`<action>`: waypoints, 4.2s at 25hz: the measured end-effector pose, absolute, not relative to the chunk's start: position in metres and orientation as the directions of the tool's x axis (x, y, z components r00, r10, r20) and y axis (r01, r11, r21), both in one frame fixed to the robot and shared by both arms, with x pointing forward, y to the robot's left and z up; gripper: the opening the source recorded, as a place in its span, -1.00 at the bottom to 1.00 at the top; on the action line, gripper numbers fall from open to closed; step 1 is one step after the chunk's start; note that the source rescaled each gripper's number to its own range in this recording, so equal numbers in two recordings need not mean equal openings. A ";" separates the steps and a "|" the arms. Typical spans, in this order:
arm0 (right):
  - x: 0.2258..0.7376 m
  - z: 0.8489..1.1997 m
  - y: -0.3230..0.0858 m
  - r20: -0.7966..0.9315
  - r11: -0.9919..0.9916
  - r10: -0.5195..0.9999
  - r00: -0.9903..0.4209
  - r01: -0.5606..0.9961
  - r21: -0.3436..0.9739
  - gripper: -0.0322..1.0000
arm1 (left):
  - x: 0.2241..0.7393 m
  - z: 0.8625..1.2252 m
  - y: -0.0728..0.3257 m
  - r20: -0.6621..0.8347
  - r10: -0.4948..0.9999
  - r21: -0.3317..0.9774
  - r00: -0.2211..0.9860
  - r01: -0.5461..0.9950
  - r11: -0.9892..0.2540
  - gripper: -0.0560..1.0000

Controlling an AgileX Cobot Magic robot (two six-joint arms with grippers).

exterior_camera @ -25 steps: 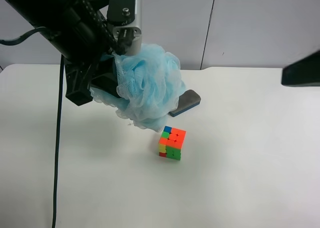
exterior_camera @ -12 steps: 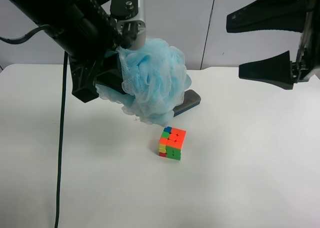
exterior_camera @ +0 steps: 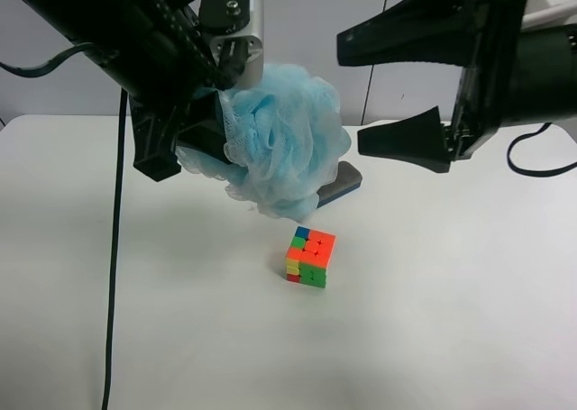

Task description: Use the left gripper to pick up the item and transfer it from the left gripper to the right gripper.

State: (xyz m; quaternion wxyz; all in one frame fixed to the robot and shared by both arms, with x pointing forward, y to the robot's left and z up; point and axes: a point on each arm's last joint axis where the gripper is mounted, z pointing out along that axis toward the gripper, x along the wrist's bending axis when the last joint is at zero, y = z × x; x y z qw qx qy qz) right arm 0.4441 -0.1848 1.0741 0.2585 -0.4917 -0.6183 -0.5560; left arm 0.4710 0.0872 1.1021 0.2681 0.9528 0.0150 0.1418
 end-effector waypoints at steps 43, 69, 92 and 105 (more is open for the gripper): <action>0.482 1.020 -0.145 0.910 -0.157 0.312 -0.272 0.930 0.332 -0.86 | 0.471 1.101 0.088 0.239 0.139 0.515 0.961 -0.005 -0.857 -0.79; 0.485 1.015 -0.146 0.911 -0.173 0.335 -0.239 0.935 0.308 -0.90 | 0.416 1.169 0.141 0.218 0.383 0.614 0.897 0.179 -0.768 1.00; 0.485 1.014 -0.146 0.907 -0.171 0.347 -0.240 0.934 0.313 -0.91 | 0.268 1.104 0.270 0.067 0.680 0.788 0.730 0.380 -0.485 1.00; 0.484 1.014 -0.146 0.907 -0.168 0.345 -0.241 0.935 0.313 -0.91 | 0.231 1.062 0.305 0.072 0.728 0.905 0.682 0.262 -0.336 1.00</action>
